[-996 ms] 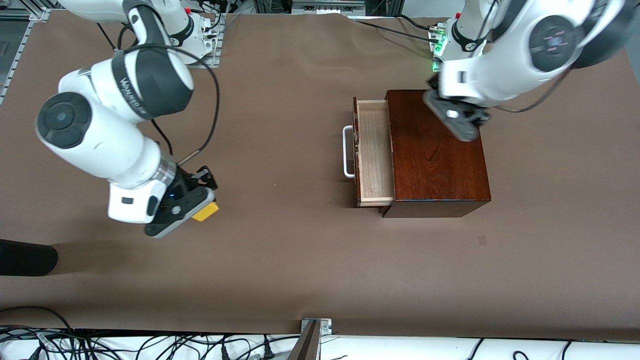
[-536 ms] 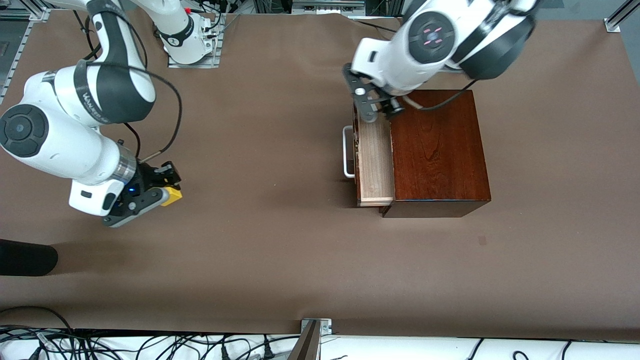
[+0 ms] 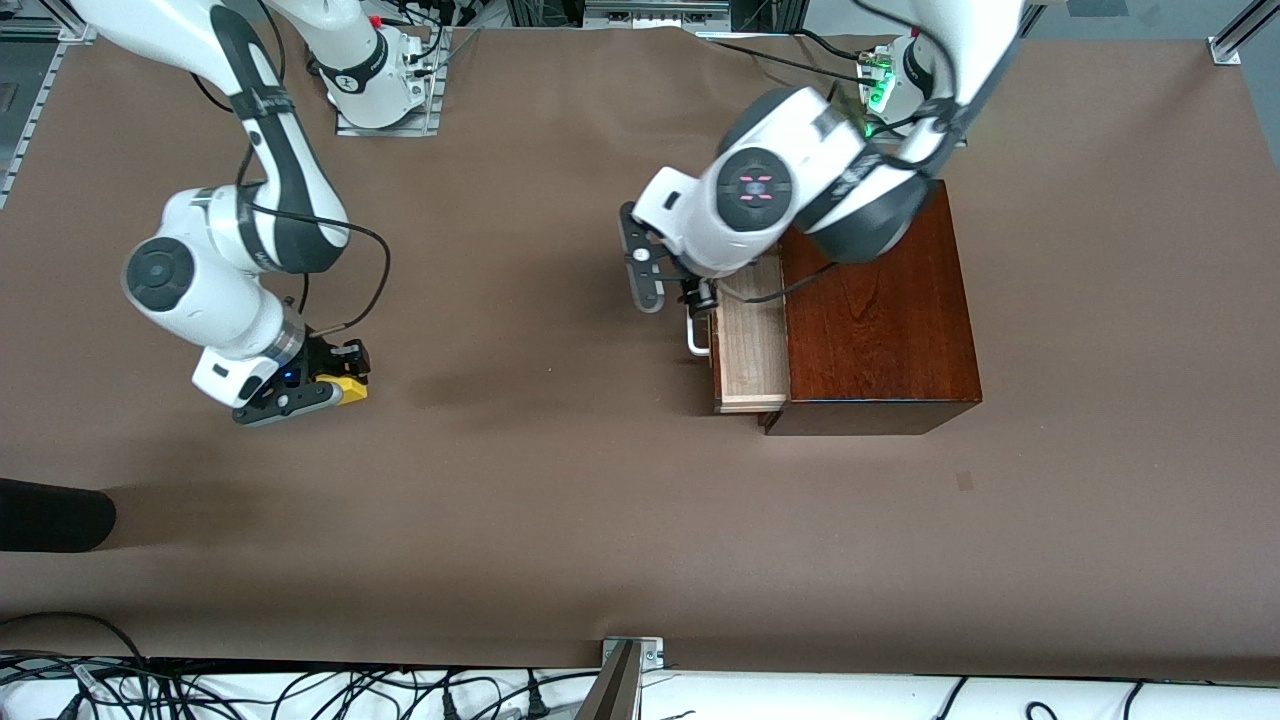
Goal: Open drawer, take yellow block, close drawer
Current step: 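Push the drawer shut with the left gripper while the right gripper lowers the cube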
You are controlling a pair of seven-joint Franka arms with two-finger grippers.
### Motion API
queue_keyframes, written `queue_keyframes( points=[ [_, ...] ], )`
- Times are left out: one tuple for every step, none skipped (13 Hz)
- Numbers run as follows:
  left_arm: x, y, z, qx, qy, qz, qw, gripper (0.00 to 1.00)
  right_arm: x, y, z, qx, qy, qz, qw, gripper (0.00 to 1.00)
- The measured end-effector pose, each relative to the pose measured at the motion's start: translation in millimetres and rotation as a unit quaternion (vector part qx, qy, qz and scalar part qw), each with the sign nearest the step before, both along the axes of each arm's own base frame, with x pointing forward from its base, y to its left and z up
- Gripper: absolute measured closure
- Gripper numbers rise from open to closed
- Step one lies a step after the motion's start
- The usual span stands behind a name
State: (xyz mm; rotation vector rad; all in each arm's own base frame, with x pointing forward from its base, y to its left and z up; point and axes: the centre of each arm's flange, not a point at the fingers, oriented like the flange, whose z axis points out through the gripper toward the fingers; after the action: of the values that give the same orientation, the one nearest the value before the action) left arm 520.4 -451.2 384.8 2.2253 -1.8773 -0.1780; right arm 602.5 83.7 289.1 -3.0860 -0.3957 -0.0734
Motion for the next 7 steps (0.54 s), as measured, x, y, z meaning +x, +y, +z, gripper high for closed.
queue_keyframes(
  points=[
    [-6.1,-13.0,-14.6,0.009,-0.016,-0.034,0.999,0.00,-8.6,-2.0,-13.7,0.000,-0.004,-0.010,1.000,0.44],
    [-12.7,-24.2,-28.4,0.021,-0.030,-0.067,0.997,0.00,-16.7,-4.1,-25.7,-0.001,-0.010,-0.016,1.000,0.44],
    [-19.0,-33.0,-41.0,0.036,-0.041,-0.093,0.994,0.00,-24.7,-5.9,-36.6,-0.001,-0.014,-0.027,1.000,0.44],
    [-24.1,-38.7,-51.6,0.048,-0.047,-0.111,0.992,0.00,-31.8,-7.4,-45.6,-0.002,-0.012,-0.036,0.999,0.44],
    [-27.1,-41.4,-60.3,0.055,-0.046,-0.121,0.990,0.00,-37.4,-8.5,-52.0,-0.002,-0.008,-0.045,0.999,0.44],
    [-27.8,-40.9,-68.1,0.059,-0.042,-0.126,0.989,0.00,-41.9,-9.3,-56.9,-0.002,-0.006,-0.051,0.999,0.44],
    [-26.6,-37.9,-73.7,0.065,-0.036,-0.127,0.989,0.00,-46.1,-10.3,-61.5,-0.002,-0.009,-0.056,0.998,0.44]
  ],
)
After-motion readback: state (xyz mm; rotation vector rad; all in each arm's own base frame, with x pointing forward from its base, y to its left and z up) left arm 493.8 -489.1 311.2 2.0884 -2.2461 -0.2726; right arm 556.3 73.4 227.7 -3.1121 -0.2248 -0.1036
